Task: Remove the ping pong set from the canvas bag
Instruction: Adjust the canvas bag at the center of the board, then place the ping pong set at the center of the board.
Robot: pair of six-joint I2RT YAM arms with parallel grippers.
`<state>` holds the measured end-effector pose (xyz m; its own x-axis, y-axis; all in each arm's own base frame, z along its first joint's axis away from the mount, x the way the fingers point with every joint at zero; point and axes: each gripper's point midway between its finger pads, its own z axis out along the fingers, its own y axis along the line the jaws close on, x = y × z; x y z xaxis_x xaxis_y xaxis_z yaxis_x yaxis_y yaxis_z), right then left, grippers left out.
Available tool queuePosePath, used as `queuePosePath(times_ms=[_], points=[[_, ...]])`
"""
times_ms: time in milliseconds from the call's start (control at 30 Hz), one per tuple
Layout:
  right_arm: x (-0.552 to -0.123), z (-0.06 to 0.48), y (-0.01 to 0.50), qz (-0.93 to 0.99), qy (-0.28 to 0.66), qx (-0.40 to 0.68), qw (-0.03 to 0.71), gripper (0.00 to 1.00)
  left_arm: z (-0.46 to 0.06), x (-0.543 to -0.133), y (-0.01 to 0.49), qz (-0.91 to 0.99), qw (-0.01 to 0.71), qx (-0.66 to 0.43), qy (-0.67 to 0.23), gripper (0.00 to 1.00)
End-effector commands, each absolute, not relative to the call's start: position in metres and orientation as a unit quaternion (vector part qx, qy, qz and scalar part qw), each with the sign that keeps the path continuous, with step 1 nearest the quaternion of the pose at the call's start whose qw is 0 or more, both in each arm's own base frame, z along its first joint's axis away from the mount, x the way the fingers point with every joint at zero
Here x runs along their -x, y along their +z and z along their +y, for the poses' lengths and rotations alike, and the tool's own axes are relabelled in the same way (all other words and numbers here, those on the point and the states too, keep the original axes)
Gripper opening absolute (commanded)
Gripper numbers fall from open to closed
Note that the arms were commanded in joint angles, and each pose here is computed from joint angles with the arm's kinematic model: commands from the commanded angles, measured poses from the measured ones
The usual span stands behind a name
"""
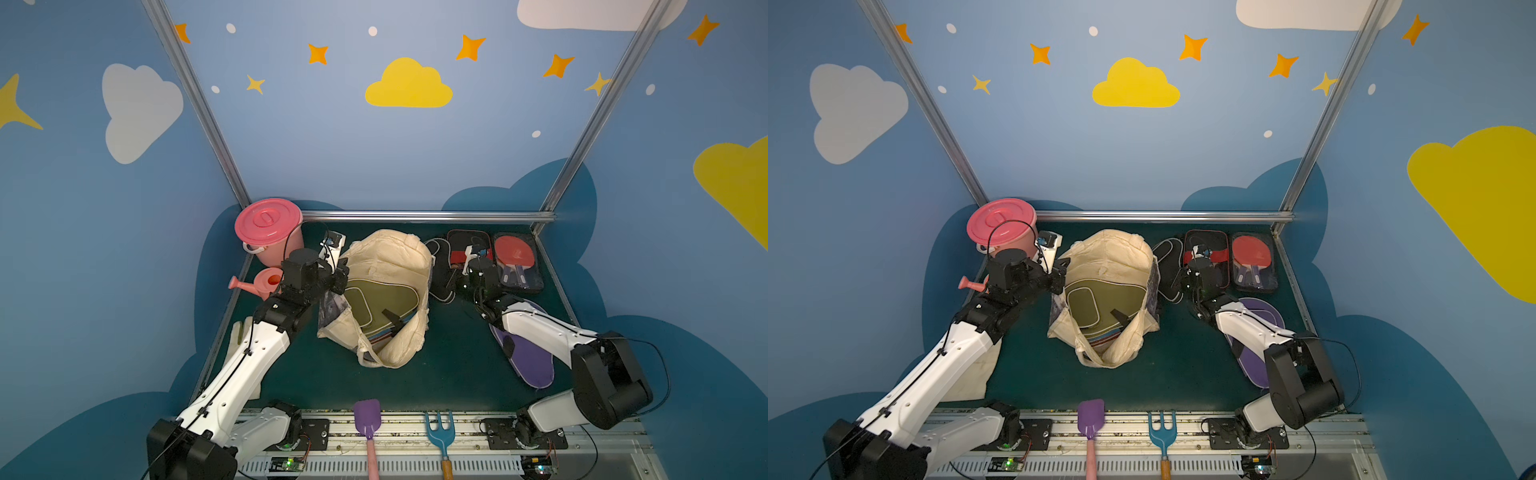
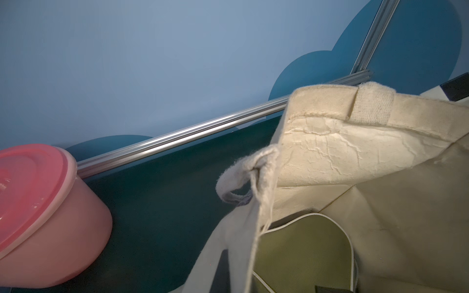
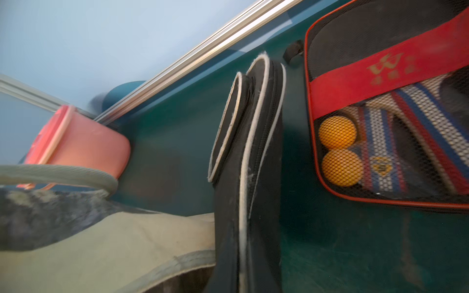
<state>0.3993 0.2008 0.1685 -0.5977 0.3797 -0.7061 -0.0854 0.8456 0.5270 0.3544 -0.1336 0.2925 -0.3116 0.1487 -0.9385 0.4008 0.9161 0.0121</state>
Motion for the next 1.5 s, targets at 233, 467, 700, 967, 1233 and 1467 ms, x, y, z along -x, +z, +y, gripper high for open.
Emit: queuePosePath(times_ms=[233,467,700,967,1233,1467], points=[[-0.464,0.209,0.236,0.801,0.281,-0.085,0.521,0.0,-0.141,-0.352,0.342,0.746,0.628,-0.17,-0.145,0.04],[-0.498,0.225,0.188,0.806,0.296,-0.129,0.496,0.0,-0.145,-0.353,0.34,0.746,0.623,-0.176,-0.153,0.04],[-0.495,0.222,0.135,0.815,0.29,-0.212,0.455,0.0,-0.146,-0.353,0.339,0.745,0.624,-0.179,-0.154,0.04],[-0.484,0.199,0.087,0.829,0.236,-0.29,0.417,0.0,-0.148,-0.354,0.338,0.743,0.624,-0.182,-0.158,0.04],[-0.48,0.183,0.073,0.835,0.199,-0.31,0.408,0.0,-0.149,-0.355,0.338,0.742,0.626,-0.181,-0.159,0.04],[-0.479,0.176,0.067,0.837,0.184,-0.314,0.409,0.0,-0.149,-0.356,0.337,0.742,0.625,-0.18,-0.159,0.04]])
